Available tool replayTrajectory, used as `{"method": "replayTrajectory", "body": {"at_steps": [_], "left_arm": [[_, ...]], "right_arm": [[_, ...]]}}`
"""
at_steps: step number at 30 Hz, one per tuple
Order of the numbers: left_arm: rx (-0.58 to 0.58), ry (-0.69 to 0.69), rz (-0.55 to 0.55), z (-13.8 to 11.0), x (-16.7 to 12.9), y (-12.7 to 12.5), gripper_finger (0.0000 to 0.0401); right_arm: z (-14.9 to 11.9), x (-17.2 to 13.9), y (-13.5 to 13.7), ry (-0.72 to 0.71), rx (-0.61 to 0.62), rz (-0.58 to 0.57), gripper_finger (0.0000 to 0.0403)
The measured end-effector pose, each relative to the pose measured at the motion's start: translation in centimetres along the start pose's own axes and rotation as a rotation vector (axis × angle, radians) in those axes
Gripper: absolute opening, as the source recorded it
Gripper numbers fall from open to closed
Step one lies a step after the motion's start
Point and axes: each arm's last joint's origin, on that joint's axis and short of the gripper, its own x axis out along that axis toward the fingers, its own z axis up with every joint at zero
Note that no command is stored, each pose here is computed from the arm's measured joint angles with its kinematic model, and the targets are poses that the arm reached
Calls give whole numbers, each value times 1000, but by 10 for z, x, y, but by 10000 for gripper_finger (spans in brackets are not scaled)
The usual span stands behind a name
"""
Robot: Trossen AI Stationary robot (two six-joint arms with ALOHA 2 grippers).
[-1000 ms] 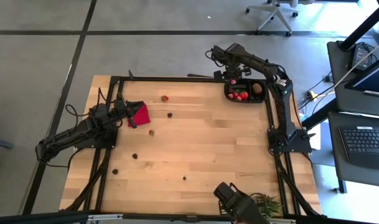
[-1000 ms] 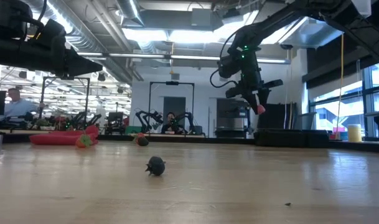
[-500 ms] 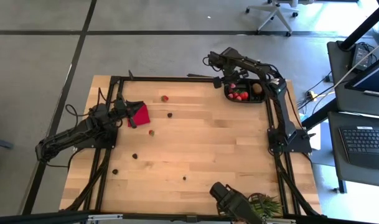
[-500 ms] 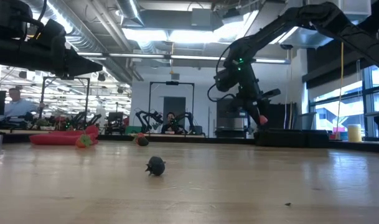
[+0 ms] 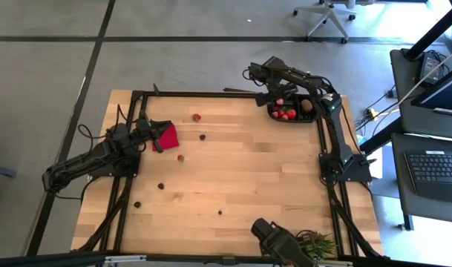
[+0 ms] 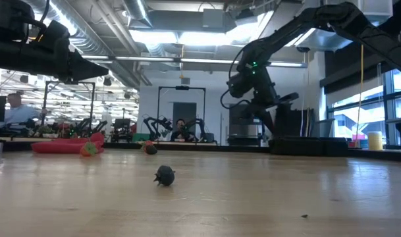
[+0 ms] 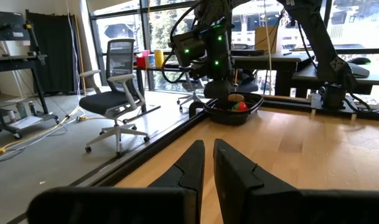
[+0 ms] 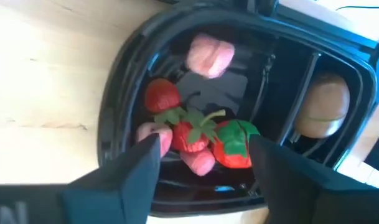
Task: Pick and placing Produce into tupperware
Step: Put the black berry into the black bin
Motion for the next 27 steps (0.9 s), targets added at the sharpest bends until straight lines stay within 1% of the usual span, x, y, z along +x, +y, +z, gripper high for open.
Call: {"method": "replayTrajectory", "body": {"at_steps": [3, 6, 9, 12, 16, 20, 23, 25, 27], "left_arm": [[0, 0, 0, 0, 0, 0, 27], [0, 0, 0, 0, 0, 0, 27], [1, 0, 0, 0, 0, 0, 27], [1, 0, 0, 0, 0, 0, 27], [1, 0, 0, 0, 0, 0, 27], [1, 0, 0, 0, 0, 0, 27], [1, 0, 0, 0, 0, 0, 27], [1, -1, 0, 0, 0, 0, 27], [1, -1, 0, 0, 0, 0, 27]], "right_arm": [[-5, -2, 1, 20, -23, -18, 269], [-15, -15, 4, -8, -85, -10, 280], [-30, -39, 13, -86, -144, 33, 282], [-51, -65, 25, -184, -221, 84, 283], [-95, -100, 50, -338, -341, 182, 283], [-144, -127, 85, -507, -457, 324, 283], [-188, -144, 117, -642, -570, 454, 283], [-219, -152, 136, -736, -649, 518, 283], [-251, -158, 152, -824, -697, 597, 283]]}}
